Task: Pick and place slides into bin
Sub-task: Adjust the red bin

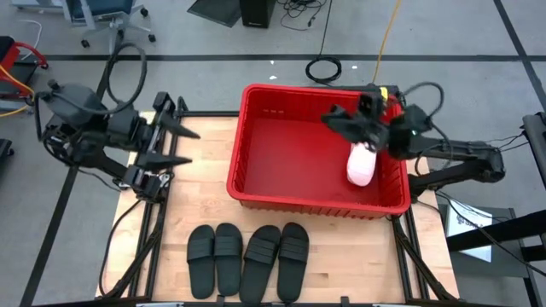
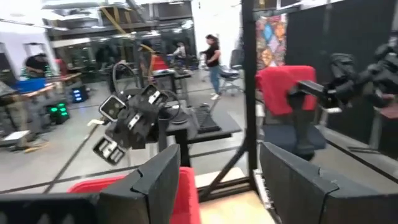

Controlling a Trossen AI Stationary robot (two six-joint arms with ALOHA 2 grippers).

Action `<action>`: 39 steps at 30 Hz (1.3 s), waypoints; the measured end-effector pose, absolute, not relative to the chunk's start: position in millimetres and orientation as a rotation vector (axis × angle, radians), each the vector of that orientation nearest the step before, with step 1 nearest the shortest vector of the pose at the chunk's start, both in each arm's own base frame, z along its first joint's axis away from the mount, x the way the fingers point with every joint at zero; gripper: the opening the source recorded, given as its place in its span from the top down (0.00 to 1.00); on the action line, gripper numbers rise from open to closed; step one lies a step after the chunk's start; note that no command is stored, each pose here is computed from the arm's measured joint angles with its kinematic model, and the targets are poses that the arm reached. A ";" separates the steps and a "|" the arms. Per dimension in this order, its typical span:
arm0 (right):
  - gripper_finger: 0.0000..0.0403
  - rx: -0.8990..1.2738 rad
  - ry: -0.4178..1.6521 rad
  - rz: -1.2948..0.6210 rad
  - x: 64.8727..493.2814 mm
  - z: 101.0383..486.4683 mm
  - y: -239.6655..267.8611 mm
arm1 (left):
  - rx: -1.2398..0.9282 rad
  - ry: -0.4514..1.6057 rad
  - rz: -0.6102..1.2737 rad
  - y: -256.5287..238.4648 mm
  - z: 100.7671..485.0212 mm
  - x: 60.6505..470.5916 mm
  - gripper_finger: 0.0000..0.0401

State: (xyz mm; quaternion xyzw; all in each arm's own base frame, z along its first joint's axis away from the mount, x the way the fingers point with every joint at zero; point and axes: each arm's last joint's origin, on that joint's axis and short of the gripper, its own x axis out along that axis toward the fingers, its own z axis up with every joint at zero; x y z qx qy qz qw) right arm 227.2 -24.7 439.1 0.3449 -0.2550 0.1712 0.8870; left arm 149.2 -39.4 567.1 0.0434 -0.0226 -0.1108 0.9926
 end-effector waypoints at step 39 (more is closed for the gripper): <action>0.61 0.131 0.685 0.418 300.8 384.4 171.6 | -0.087 0.011 -0.109 -87.0 558.0 171.5 0.44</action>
